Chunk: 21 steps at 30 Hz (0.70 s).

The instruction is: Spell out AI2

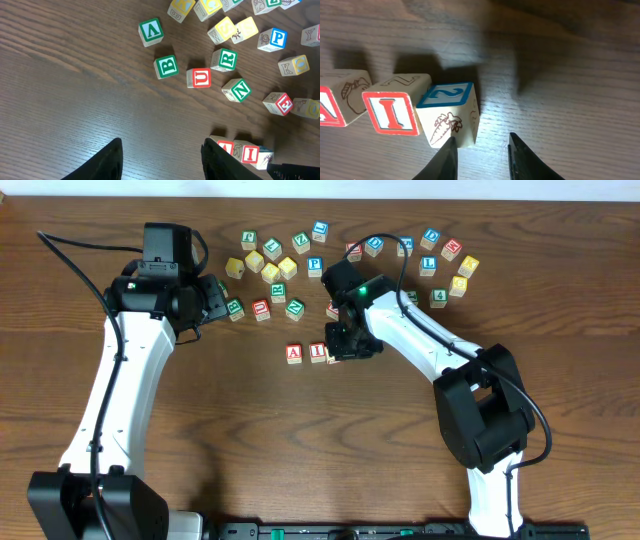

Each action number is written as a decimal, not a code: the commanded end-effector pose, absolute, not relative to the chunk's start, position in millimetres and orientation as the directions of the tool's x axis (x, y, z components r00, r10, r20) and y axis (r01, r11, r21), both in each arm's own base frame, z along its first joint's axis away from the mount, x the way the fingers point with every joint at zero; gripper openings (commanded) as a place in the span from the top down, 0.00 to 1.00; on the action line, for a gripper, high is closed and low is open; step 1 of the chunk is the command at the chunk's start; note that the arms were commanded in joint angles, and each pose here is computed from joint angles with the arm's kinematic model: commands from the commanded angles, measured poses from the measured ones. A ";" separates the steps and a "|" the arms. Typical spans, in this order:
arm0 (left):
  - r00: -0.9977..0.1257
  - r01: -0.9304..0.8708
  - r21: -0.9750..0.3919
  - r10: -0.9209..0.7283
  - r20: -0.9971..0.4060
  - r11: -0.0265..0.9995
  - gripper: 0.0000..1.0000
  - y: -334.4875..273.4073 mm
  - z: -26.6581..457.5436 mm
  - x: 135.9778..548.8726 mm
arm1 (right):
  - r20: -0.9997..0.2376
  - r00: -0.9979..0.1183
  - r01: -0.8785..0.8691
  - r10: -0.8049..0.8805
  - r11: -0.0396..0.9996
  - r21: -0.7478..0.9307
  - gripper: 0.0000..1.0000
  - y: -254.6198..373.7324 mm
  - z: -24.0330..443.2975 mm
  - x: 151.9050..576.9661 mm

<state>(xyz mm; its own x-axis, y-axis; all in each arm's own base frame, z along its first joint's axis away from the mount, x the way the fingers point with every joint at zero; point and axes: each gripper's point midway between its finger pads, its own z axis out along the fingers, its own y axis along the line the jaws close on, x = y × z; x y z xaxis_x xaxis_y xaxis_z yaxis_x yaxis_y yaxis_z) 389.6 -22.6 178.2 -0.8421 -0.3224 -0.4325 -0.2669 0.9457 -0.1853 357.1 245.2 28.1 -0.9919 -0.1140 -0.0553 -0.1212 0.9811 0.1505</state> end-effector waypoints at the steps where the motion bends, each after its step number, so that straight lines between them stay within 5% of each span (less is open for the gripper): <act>1: -0.845 -0.262 -0.163 -0.307 -0.438 0.951 0.50 -19.1 176.5 388.2 | -0.035 -0.994 -0.111 -0.107 0.986 0.128 0.72 243.5 20.1 351.8; 21: -0.845 -0.262 -0.163 -0.307 -0.437 0.951 0.50 -19.1 176.4 388.0 | 0.063 -0.995 -0.066 -0.071 0.995 0.076 0.71 230.1 10.0 332.9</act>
<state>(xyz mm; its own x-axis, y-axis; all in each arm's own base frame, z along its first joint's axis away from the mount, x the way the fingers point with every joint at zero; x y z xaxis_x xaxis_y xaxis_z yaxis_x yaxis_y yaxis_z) 389.6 -22.6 178.2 -0.8421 -0.3224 -0.4325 -0.2669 0.9457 -0.1853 340.6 235.7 24.6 -0.9958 -0.0893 0.0220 -0.0861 0.9894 0.1171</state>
